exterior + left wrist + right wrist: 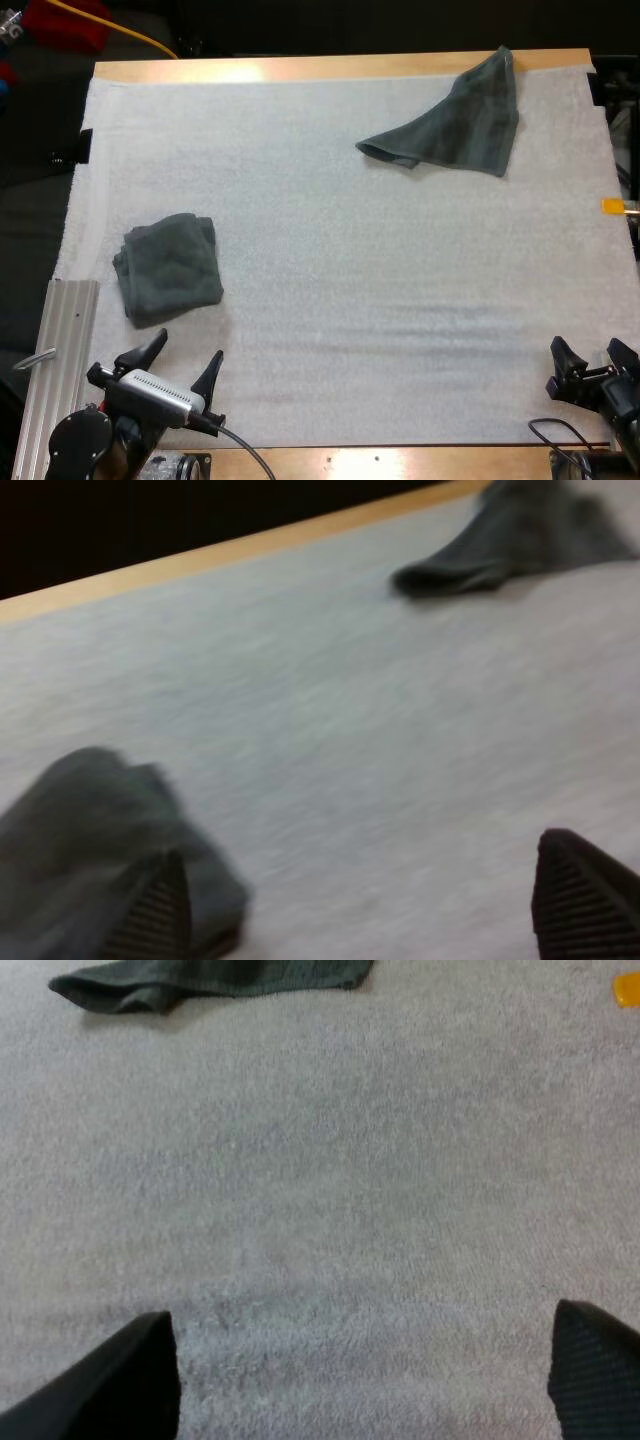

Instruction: Pick towel from pile, fold and stack

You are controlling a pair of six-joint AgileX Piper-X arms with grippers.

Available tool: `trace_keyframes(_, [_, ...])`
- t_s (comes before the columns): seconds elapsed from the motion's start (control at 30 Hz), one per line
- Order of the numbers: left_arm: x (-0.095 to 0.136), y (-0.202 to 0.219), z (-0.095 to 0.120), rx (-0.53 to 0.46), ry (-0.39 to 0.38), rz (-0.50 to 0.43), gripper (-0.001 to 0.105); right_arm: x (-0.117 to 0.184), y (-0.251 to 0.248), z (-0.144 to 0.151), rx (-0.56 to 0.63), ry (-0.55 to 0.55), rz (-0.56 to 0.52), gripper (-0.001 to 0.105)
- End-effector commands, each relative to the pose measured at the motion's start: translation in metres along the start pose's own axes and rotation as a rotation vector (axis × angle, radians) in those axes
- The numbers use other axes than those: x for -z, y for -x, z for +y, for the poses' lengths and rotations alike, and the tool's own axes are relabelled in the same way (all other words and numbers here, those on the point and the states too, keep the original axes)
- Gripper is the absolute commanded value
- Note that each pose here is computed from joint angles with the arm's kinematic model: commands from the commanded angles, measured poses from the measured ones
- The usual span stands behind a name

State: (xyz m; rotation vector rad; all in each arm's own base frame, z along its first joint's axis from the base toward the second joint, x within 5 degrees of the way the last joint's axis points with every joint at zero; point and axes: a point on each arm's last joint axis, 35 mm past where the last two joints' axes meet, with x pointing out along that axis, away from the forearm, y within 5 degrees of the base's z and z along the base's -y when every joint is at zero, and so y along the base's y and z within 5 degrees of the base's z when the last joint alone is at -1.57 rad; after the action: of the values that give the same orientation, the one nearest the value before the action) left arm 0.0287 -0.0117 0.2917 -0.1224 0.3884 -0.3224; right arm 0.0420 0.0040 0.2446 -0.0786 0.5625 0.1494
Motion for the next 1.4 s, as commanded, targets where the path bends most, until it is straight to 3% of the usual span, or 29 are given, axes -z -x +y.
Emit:
trace_keyframes(0.0, [-0.003, -0.001, -0.002, 0.074, 0.042, -0.005, 0.069, -0.005, 0.005, 0.000, -0.009, 0.004, -0.014, 0.074])
trace_keyframes(0.2, [-0.009, 0.004, -0.007, 0.141, 0.075, -0.018, 0.069, -0.020, 0.010, 0.000, -0.028, -0.027, -0.010, 0.074])
trace_keyframes(0.47, [-0.039, 0.041, -0.023, 0.217, 0.013, -0.143, 0.069, -0.052, 0.017, -0.001, -0.102, -0.036, 0.002, 0.074])
trace_keyframes(0.8, [-0.089, 0.044, -0.030, 0.285, 0.014, -0.116, 0.069, -0.090, 0.009, 0.001, -0.332, -0.066, 0.049, 0.074])
trace_keyframes(1.07, [-0.119, 0.034, -0.029, 0.303, 0.025, -0.079, 0.069, -0.121, -0.006, -0.005, -0.345, -0.084, 0.105, 0.074])
trace_keyframes(1.37, [-0.135, 0.020, -0.028, 0.339, 0.042, -0.018, 0.069, -0.154, -0.025, -0.012, -0.340, -0.151, 0.096, 0.074])
